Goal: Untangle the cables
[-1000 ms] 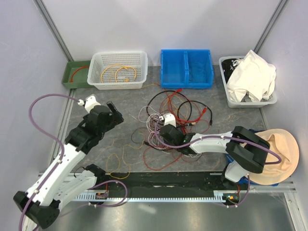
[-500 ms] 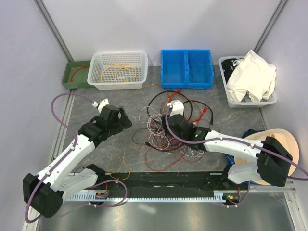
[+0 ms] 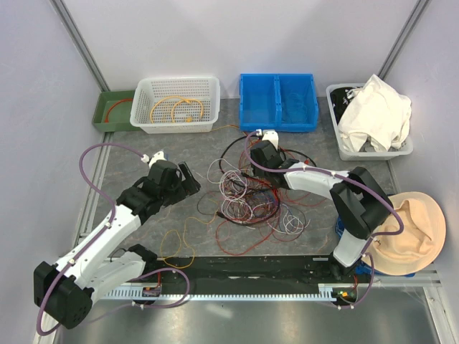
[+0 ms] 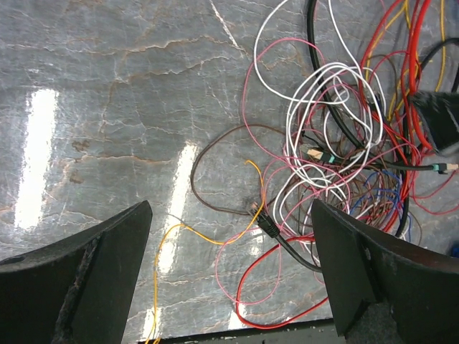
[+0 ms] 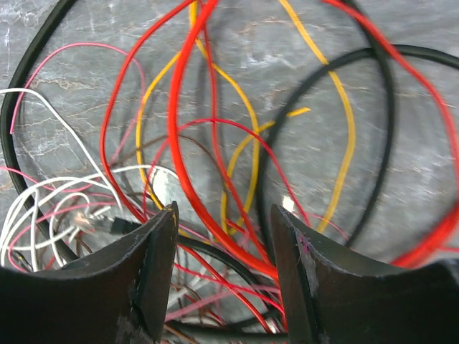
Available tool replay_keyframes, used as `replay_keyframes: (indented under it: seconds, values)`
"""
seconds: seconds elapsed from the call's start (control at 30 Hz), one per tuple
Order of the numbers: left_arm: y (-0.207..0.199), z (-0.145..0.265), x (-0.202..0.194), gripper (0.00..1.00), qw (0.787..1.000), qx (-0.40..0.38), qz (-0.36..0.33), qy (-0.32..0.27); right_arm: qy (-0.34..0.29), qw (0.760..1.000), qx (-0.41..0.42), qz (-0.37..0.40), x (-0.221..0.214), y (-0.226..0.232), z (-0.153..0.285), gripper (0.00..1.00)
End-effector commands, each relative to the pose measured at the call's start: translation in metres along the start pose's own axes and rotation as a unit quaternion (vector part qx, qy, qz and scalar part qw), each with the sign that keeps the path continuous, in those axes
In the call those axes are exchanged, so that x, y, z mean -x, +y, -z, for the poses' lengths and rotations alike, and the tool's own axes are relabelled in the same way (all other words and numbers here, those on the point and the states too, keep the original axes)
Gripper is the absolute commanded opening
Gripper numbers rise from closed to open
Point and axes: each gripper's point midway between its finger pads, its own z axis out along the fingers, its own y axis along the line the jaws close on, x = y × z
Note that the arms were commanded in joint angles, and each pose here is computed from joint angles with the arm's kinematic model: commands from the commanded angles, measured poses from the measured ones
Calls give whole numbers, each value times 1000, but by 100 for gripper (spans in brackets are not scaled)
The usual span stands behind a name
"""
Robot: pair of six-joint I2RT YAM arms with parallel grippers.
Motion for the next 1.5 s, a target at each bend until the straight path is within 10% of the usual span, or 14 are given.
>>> replay_keyframes:
  seconds: [0.0, 0.1, 0.33, 0.57, 0.77, 1.13, 1.47]
  values:
    - [-10, 4, 3, 100, 999, -32, 19, -11, -13, 1000, 20, 1, 20, 18, -10, 61]
    - [-8, 5, 1, 100, 999, -35, 22, -12, 4, 1000, 14, 11, 8, 17, -19, 59]
    - [-8, 6, 1, 99, 999, -39, 20, -13, -12, 999, 39, 2, 18, 20, 4, 0]
    - [-40, 25, 30, 98, 992, -110, 7, -60, -212, 965, 151, -30, 180, 57, 179, 0]
    - [-76, 45, 40, 97, 972, -219, 2, -88, -261, 933, 240, -60, 234, 65, 269, 0]
    - [-150, 123, 87, 100, 854, -466, -4, -232, -212, 896, 381, -86, 214, 93, 318, 0]
    - [-160, 84, 89, 100, 869, -440, -27, -224, -180, 874, 443, -88, 191, 98, 342, 0]
